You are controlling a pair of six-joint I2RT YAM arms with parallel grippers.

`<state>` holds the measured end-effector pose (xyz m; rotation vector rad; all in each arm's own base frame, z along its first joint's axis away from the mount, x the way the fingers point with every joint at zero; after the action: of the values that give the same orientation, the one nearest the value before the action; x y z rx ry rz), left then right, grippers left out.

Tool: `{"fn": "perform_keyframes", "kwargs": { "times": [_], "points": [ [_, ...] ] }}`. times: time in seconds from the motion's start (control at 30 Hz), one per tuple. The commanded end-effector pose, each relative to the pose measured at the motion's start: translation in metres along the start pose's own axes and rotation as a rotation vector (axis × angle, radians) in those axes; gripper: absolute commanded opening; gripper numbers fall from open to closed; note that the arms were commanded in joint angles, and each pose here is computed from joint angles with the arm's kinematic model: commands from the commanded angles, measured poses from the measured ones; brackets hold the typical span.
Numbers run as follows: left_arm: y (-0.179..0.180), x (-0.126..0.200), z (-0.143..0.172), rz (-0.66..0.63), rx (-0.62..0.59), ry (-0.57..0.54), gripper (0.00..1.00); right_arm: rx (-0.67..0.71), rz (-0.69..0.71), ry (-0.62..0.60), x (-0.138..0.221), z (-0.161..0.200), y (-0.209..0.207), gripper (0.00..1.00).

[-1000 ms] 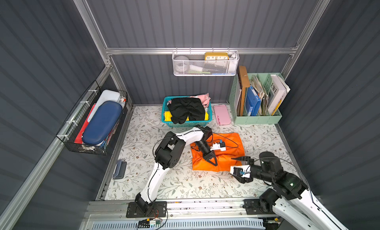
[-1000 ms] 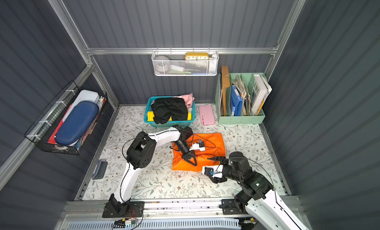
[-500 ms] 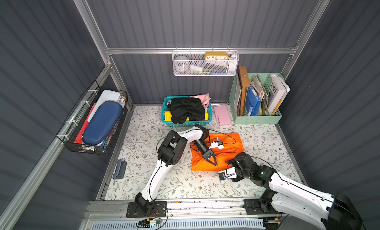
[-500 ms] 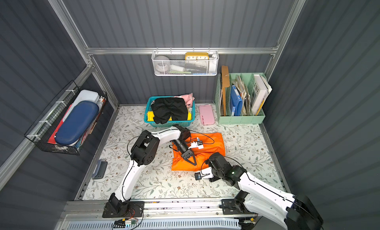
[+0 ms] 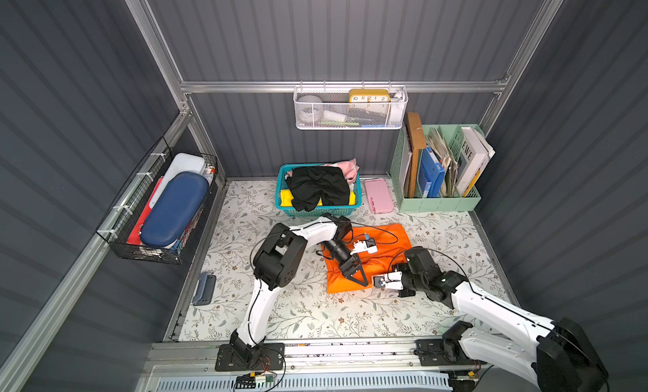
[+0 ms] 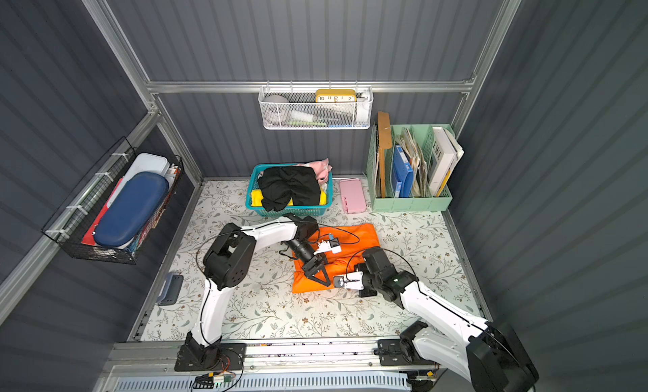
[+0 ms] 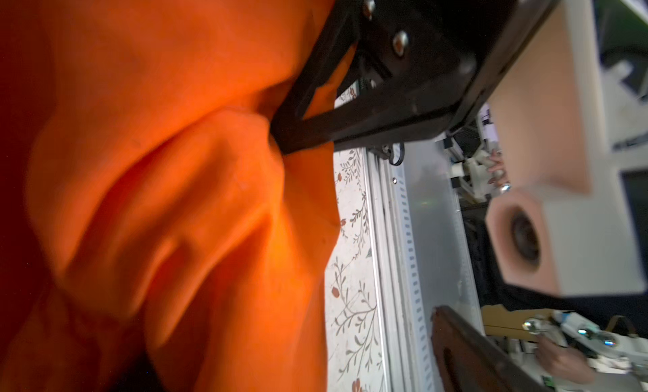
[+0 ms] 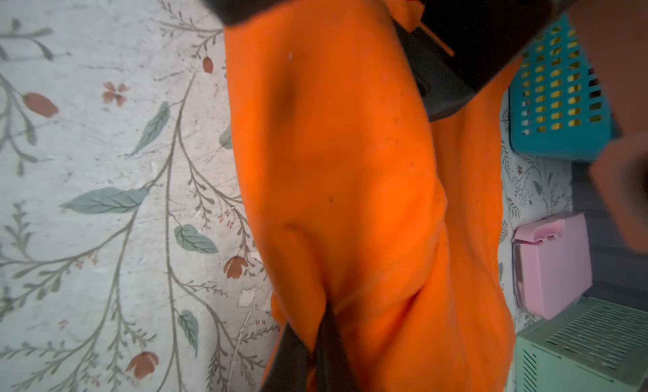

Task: Roll up the shorts
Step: Roll the shorts at the center of the board.

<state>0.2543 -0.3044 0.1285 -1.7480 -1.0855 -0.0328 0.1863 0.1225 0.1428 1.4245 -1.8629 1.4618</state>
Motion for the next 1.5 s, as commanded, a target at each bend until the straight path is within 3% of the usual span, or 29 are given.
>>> {"fn": "perform_keyframes", "kwargs": {
  "times": [0.0,0.17,0.37,0.47,0.57,0.73,0.9,1.2,1.4,1.47],
  "points": [
    [-0.016,0.027,-0.003,-0.195,-0.073,-0.027,0.99,-0.129,-0.131,-0.079,0.015,-0.006,-0.005,0.00],
    [-0.052,0.061,-0.005,-0.440,-0.212,-0.127,1.00,-0.304,-0.301,-0.127,0.023,-0.012,-0.020,0.00],
    [-0.092,0.099,-0.007,-0.853,-0.473,-0.340,0.99,-0.505,-0.507,-0.141,0.015,-0.019,-0.038,0.00],
    [-0.106,0.103,-0.001,-0.927,-0.558,-0.379,0.99,-0.618,-0.566,-0.129,0.010,-0.021,-0.050,0.00],
    [-0.108,0.095,0.003,-0.962,-0.626,-0.343,1.00,-0.705,-0.611,-0.140,0.006,-0.022,-0.061,0.00],
    [-0.099,0.043,0.003,-1.028,-0.762,-0.142,0.99,-0.914,-0.742,-0.148,-0.008,-0.013,-0.081,0.00],
    [-0.090,0.014,0.010,-1.024,-0.856,-0.085,1.00,-1.014,-0.885,-0.112,-0.027,-0.007,-0.090,0.00],
    [-0.065,-0.020,0.018,-0.975,-0.906,0.034,1.00,-1.128,-0.995,-0.068,-0.047,0.012,-0.080,0.00],
    [-0.036,-0.044,0.022,-0.923,-0.884,0.100,0.99,-1.117,-0.977,-0.088,-0.046,0.012,-0.082,0.00],
    [-0.029,-0.049,0.026,-0.905,-0.855,0.121,0.93,-1.112,-0.946,-0.080,-0.046,0.013,-0.082,0.00]
  ]
}}
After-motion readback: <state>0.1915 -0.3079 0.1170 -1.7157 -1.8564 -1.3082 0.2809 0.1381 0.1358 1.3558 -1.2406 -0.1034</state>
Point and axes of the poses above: each gripper's point midway between its finger pads, its own x axis back along the fingers, its own y axis along the line the jaws close on, z = x × y, the point moved 9 cm from there along x, back along the fingers, and after that the axes turned 5 degrees about x, right-handed, at the moved point
